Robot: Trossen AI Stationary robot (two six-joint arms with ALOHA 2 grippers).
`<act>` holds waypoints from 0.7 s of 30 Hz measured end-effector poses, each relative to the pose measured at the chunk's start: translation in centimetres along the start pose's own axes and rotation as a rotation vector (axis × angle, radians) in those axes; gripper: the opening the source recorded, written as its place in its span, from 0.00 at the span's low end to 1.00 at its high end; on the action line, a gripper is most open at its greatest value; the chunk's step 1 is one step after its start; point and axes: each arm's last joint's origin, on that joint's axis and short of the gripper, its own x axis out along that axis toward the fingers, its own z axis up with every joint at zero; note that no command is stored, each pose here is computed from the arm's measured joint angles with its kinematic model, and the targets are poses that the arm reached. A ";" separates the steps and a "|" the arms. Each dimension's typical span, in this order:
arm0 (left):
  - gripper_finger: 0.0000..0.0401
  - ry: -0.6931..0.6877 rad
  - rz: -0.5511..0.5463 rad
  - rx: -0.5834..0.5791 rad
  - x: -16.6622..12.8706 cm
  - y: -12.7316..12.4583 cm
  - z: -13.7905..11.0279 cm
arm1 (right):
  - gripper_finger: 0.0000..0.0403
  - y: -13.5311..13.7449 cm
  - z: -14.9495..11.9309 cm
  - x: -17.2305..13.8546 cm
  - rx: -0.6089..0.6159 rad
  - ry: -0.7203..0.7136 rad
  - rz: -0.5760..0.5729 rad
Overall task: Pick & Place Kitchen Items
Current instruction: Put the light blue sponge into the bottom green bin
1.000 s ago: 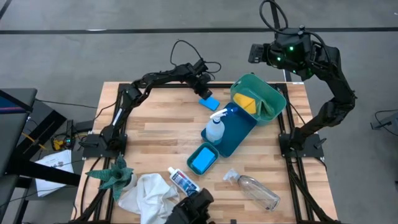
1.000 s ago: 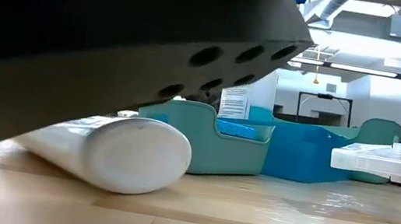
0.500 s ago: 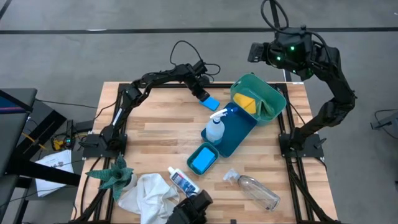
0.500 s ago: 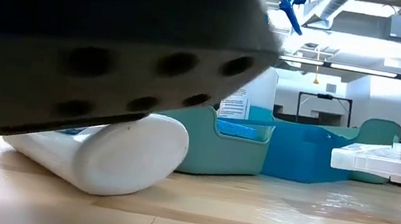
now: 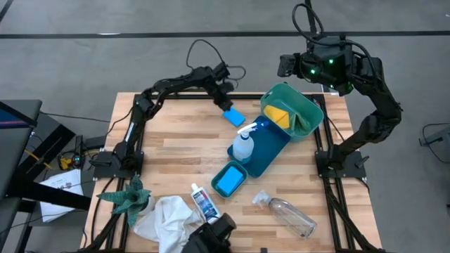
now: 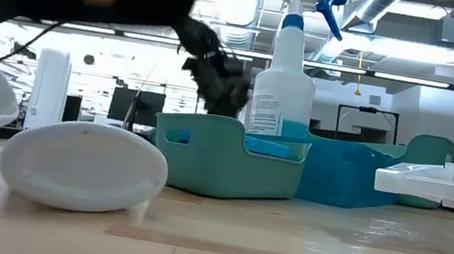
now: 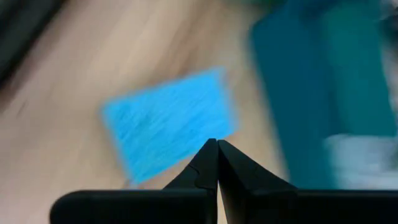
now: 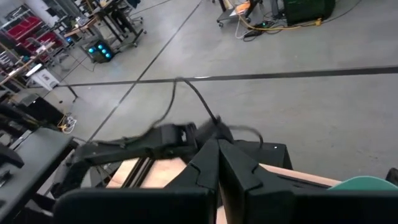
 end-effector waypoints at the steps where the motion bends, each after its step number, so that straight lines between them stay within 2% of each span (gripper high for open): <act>1: 0.00 -0.042 -0.011 0.007 -0.6 -0.4 0.5 | 0.00 0.1 -0.1 -0.1 -0.002 0.002 0.004; 4: 0.00 -0.146 -0.051 0.012 -1.3 -1.0 1.6 | 0.00 0.3 -0.3 -0.2 -0.008 0.009 0.018; 7: 0.00 -0.201 -0.209 -0.009 0.0 -1.2 2.5 | 0.00 0.4 -0.4 -0.3 -0.011 0.014 0.025; 9: 0.00 -0.184 -0.309 -0.048 1.8 -0.9 2.5 | 0.00 0.4 -0.4 -0.3 -0.011 0.014 0.025; 11: 0.00 -0.172 -0.358 -0.099 3.2 -0.4 2.4 | 0.00 0.4 -0.4 -0.3 -0.011 0.015 0.026; 16: 0.00 -0.203 -0.432 -0.096 2.3 -0.3 3.0 | 0.00 0.4 -0.4 -0.4 -0.011 0.017 0.030; 21: 0.00 -0.148 -0.614 -0.129 3.3 1.1 2.6 | 0.00 0.3 -0.3 -0.4 -0.016 0.018 0.027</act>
